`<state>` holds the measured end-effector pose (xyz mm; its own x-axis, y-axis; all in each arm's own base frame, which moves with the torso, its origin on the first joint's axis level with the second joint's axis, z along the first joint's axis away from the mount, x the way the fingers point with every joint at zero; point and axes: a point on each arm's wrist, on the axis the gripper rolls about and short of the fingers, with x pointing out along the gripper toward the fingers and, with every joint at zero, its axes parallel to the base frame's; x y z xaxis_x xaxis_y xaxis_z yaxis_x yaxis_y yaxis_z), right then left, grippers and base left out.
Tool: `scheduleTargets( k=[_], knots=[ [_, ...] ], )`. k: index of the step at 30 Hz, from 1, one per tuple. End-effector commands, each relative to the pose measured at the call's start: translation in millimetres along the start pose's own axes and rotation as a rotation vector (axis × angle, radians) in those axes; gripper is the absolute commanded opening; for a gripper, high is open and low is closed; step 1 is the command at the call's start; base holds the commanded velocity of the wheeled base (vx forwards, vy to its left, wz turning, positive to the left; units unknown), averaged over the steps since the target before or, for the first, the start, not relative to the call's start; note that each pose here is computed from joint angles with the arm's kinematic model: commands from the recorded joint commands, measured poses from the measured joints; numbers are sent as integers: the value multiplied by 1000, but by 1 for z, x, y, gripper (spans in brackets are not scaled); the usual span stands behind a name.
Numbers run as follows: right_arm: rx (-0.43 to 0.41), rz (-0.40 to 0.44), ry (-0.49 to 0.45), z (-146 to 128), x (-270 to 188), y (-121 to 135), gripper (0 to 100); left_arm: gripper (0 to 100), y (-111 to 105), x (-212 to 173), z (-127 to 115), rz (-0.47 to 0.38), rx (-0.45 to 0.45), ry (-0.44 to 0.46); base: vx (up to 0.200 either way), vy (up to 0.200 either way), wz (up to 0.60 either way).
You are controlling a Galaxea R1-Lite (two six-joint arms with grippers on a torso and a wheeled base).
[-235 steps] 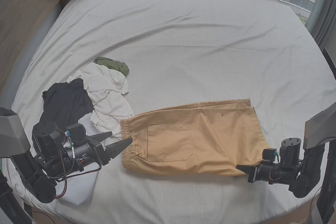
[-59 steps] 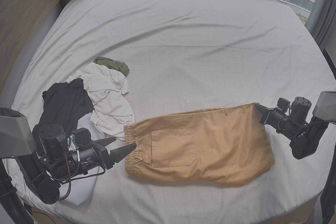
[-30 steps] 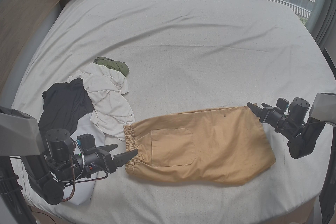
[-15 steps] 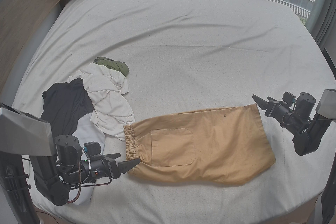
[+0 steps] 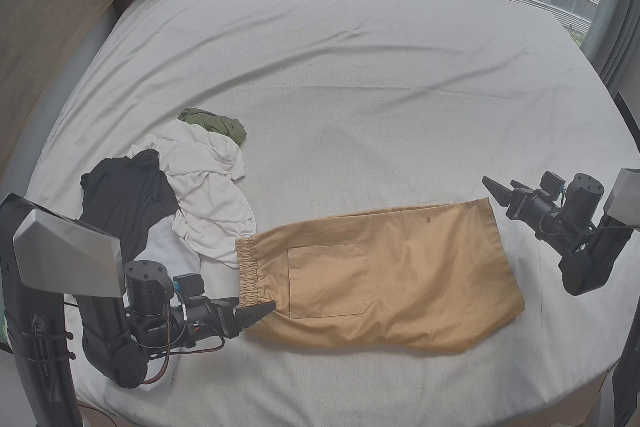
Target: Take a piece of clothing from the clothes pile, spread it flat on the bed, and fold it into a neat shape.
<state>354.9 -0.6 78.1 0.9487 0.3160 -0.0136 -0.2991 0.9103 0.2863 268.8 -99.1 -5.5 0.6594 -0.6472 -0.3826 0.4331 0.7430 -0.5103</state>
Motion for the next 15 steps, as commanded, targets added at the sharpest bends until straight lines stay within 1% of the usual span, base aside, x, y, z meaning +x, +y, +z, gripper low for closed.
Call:
scheduleTargets(
  k=[1,8,13,15],
  knots=[
    [0,2,1,-1,0,0,100,100,-3,7,-2,-18,-13,8,0,0,0],
    [0,4,0,-1,0,1,100,100,-2,15,-4,-26,-31,11,0,0,0],
    [1,7,6,-2,1,2,100,100,-4,20,-3,-39,-61,7,0,0,0],
    [1,7,6,-2,1,2,100,100,-6,23,0,-50,-90,-5,0,0,0]
  ],
)
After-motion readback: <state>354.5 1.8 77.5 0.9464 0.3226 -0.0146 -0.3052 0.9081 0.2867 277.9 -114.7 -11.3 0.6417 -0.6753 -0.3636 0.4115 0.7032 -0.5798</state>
